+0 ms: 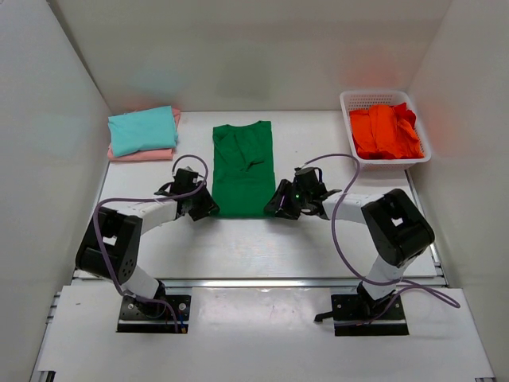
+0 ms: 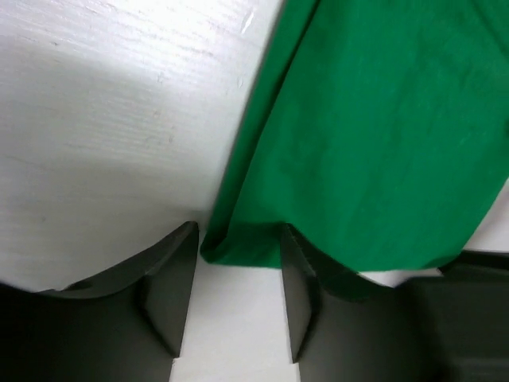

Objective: Fold and stack the t-shirts
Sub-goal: Grab one side of the 2/3 rectangular tshirt with both arms, then fold the long partially folded tshirt into a neat square

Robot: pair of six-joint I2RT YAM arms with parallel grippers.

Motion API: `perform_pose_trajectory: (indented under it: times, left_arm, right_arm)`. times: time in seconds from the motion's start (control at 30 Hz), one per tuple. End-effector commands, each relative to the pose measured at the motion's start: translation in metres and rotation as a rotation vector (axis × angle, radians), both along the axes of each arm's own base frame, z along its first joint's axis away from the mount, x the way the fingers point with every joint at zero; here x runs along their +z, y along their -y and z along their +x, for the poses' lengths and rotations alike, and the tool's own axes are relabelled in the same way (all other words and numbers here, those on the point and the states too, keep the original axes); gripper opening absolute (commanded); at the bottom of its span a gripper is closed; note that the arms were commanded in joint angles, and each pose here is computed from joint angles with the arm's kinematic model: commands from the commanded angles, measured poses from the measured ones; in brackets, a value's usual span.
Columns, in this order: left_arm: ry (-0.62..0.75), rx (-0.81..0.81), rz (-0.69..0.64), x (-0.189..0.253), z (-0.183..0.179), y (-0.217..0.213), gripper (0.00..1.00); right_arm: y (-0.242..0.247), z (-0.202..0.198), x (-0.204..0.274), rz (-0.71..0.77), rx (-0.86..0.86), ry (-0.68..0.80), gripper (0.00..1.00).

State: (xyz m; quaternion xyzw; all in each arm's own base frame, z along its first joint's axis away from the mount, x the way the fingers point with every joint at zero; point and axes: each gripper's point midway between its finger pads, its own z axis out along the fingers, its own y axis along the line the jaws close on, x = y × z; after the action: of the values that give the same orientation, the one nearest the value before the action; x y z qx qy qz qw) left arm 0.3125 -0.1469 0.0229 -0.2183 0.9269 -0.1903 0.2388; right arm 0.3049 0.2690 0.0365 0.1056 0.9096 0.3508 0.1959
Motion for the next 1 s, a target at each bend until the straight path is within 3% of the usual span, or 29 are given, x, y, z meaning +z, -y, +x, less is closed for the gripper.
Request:
perform_pose_trajectory:
  times: [0.0,0.03,0.1,0.23,0.27,0.5,0.63,0.8,0.97]
  left_arm:
    - [0.02,0.024,-0.011,-0.002,0.008,0.004,0.5]
    - [0.02,0.032,-0.024,-0.003,0.007,0.005,0.44]
    - [0.014,0.052,-0.049,-0.006,0.006,0.006,0.0]
    - [-0.022,0.031,-0.071,-0.009,-0.012,0.01,0.0]
    - [-0.053,0.018,-0.067,-0.013,-0.022,0.01,0.0]
    - [-0.122,-0.09,-0.005,-0.001,-0.107,0.004,0.0]
    - [-0.104,-0.065,-0.111,0.004,-0.137,0.012,0.0]
    - [-0.001,-0.024,-0.174,0.043,-0.127,0.006,0.0]
    - [0.089,-0.084,-0.187,0.089,-0.081,0.025,0.0]
  right_arm:
    - [-0.002,0.001,-0.008,-0.012,-0.009,-0.026,0.5]
    - [0.0,-0.002,-0.012,-0.018,-0.014,-0.04,0.5]
    - [-0.002,-0.008,-0.014,-0.017,-0.025,-0.054,0.45]
    - [0.001,-0.022,-0.022,-0.021,-0.018,-0.1,0.02]
    - [-0.003,-0.025,-0.018,-0.028,0.008,-0.089,0.0]
    - [0.013,-0.098,0.0,-0.091,0.098,-0.096,0.0]
    - [0.024,-0.132,0.004,-0.037,0.097,-0.102,0.0]
    - [0.024,-0.128,0.028,-0.005,0.167,-0.075,0.0]
    - [0.015,-0.08,0.067,0.024,0.22,-0.003,0.0]
